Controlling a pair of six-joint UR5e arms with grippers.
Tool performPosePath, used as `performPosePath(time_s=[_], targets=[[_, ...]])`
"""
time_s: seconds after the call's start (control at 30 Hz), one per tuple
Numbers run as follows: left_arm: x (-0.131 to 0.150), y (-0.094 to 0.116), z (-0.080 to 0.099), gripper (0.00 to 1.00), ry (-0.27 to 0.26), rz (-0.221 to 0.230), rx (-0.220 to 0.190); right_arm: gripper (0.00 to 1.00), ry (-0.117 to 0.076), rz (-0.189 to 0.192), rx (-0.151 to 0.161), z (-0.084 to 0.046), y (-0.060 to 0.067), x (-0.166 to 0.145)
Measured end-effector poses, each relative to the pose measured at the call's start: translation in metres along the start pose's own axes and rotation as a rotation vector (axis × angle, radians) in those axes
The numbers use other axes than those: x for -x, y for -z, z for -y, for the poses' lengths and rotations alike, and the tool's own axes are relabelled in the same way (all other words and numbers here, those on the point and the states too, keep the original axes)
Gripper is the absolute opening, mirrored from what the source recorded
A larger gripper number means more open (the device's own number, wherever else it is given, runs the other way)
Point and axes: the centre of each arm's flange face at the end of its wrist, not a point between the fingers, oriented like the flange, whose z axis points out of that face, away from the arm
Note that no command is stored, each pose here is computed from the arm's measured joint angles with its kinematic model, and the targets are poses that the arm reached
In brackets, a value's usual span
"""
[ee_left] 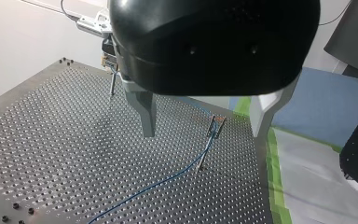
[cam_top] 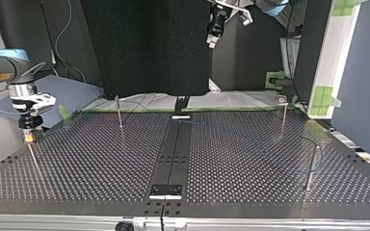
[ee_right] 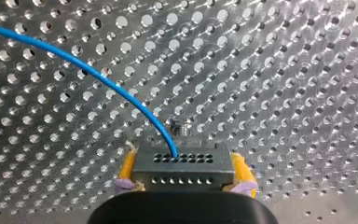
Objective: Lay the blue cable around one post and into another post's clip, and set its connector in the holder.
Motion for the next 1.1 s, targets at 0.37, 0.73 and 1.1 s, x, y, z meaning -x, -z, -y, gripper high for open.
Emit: performPosePath(time_s=[0.37,0.73,1.1], targets=[[0.0001,0.0,0.0001,1.0,0.0,0.0,-0.001,0.56,0.004,-0.008,0.004,-0.0012,-0.0006,-0.0021],[0.0007,-0.0011,0.0003,1.0,0.0,0.003,0.001,0.65,0.001,-0.009,0.008,-0.0028,-0.0005,-0.0023],[0.0007,-0.001,0.0004,1.0,-0.001,0.003,0.0,0.65,-0.006,-0.004,0.012,-0.0034,-0.0001,0.0001]])
